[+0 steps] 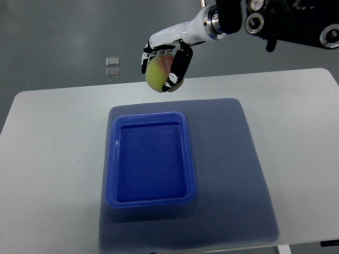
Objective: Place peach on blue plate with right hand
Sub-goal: 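Carry the peach over the blue tray and lower it inside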
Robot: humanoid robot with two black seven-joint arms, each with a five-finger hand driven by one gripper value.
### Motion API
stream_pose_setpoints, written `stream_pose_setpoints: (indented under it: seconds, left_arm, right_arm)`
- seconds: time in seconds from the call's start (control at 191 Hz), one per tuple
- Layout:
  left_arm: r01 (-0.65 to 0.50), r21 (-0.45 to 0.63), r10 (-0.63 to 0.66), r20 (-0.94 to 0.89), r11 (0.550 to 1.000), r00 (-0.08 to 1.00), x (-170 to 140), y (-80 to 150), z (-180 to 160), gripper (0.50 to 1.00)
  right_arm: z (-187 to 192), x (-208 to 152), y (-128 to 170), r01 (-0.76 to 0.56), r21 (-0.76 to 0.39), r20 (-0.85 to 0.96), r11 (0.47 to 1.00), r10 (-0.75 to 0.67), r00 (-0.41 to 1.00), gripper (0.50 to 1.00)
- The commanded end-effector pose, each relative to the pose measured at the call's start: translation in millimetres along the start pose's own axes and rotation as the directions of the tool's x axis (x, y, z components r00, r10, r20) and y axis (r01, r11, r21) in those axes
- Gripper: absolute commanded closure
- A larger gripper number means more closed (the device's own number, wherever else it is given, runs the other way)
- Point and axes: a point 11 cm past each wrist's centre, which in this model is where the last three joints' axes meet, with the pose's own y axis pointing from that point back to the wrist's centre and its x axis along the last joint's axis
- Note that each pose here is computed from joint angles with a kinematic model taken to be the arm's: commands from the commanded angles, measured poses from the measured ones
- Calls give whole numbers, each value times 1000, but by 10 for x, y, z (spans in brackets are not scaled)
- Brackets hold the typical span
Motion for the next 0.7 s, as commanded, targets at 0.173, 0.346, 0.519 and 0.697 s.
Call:
stream_pose_setpoints:
  seconds: [0.173, 0.346, 0.519, 0.697]
  left_arm:
    - [-2, -1, 2, -1, 1000, 1000, 6, 0, 2, 500]
    - [-2, -1, 2, -1, 1000, 1000, 6, 0, 2, 500]
    - [-3, 1, 3, 5, 1000, 1000, 7, 0, -3, 500]
    - [-3, 1, 3, 5, 1000, 1000, 7, 0, -3, 500]
  right_arm:
    - [-38, -710, -889, 96, 12, 88, 995, -97, 991, 993]
    - [226, -1023, -1010, 103, -12, 167, 995, -100, 981, 979]
    - [340, -1299, -1082, 136, -12, 216, 991, -131, 968, 965]
    - [320, -1380, -1111, 123, 22, 251, 992, -125, 960, 936]
